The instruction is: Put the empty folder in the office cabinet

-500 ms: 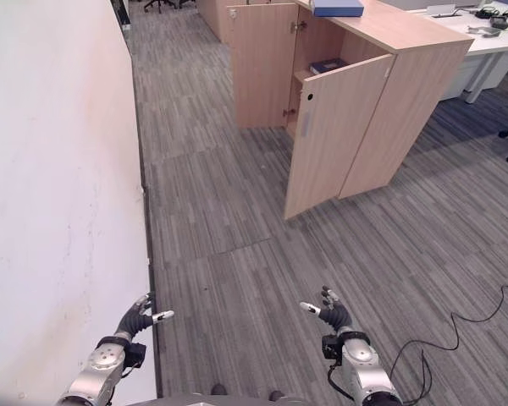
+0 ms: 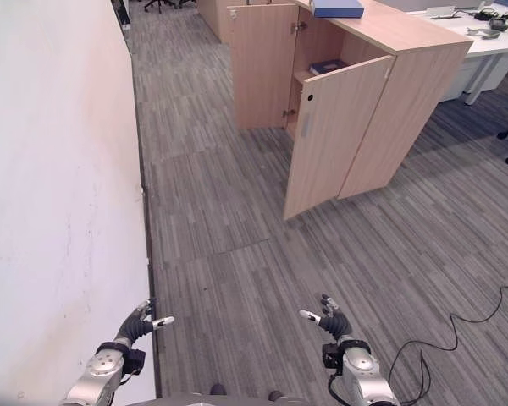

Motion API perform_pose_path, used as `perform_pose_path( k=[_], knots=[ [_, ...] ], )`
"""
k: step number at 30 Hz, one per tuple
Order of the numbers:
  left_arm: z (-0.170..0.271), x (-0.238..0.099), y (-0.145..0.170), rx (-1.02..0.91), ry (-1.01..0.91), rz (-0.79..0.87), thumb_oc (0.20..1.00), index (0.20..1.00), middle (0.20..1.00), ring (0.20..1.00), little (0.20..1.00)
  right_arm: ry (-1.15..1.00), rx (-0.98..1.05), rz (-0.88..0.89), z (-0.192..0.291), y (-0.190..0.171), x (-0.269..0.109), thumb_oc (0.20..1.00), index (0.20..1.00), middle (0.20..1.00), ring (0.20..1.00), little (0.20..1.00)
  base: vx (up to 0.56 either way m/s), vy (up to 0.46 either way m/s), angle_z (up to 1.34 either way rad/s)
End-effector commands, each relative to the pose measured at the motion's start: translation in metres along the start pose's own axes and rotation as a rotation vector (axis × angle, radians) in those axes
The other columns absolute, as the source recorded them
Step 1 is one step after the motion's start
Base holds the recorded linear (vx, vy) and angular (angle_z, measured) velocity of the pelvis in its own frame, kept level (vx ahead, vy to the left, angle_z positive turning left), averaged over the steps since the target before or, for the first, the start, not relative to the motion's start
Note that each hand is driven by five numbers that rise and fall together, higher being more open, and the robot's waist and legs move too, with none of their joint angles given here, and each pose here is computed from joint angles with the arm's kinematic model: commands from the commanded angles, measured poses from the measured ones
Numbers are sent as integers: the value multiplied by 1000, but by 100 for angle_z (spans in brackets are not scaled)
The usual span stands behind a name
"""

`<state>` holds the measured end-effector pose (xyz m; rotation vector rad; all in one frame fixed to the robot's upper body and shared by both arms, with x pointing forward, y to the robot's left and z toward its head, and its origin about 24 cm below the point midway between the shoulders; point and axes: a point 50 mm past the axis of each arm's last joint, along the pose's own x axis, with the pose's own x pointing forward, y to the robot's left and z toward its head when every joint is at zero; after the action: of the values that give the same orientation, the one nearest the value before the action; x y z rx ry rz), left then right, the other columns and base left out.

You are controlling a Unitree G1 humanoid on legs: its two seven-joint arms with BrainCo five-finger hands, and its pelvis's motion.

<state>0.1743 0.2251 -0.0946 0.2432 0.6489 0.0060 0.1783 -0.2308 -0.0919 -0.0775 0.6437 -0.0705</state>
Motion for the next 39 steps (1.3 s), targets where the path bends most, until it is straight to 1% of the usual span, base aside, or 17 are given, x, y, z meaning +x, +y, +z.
perform_pose_path(
  k=[1,22,27,29,36,39],
  knots=[
    [13,9,9,9,-42,24,1000,1000,1000,1000,1000,-71,55,11,15,3,4,1000,1000,1000,1000,1000,0,0,0],
    [12,8,16,-7,-29,24,1000,1000,1000,1000,1000,-27,52,-22,6,-15,-1,1000,1000,1000,1000,1000,12,-66,1],
    [18,9,20,-20,-52,33,1000,1000,1000,1000,1000,-26,57,-25,7,-19,0,1000,1000,1000,1000,1000,-18,-134,-2],
    [23,10,17,-30,-70,27,1000,1000,1000,1000,1000,-23,59,-41,7,-23,0,1000,1000,1000,1000,1000,15,-143,4],
    [29,13,12,-31,-85,14,1000,1000,1000,1000,1000,-29,67,-86,11,-34,1,1000,1000,1000,1000,1000,219,32,3],
    [26,14,16,-23,-67,34,1000,1000,1000,1000,1000,-26,59,-82,13,-30,5,1000,1000,1000,1000,1000,566,160,-21]
  ],
)
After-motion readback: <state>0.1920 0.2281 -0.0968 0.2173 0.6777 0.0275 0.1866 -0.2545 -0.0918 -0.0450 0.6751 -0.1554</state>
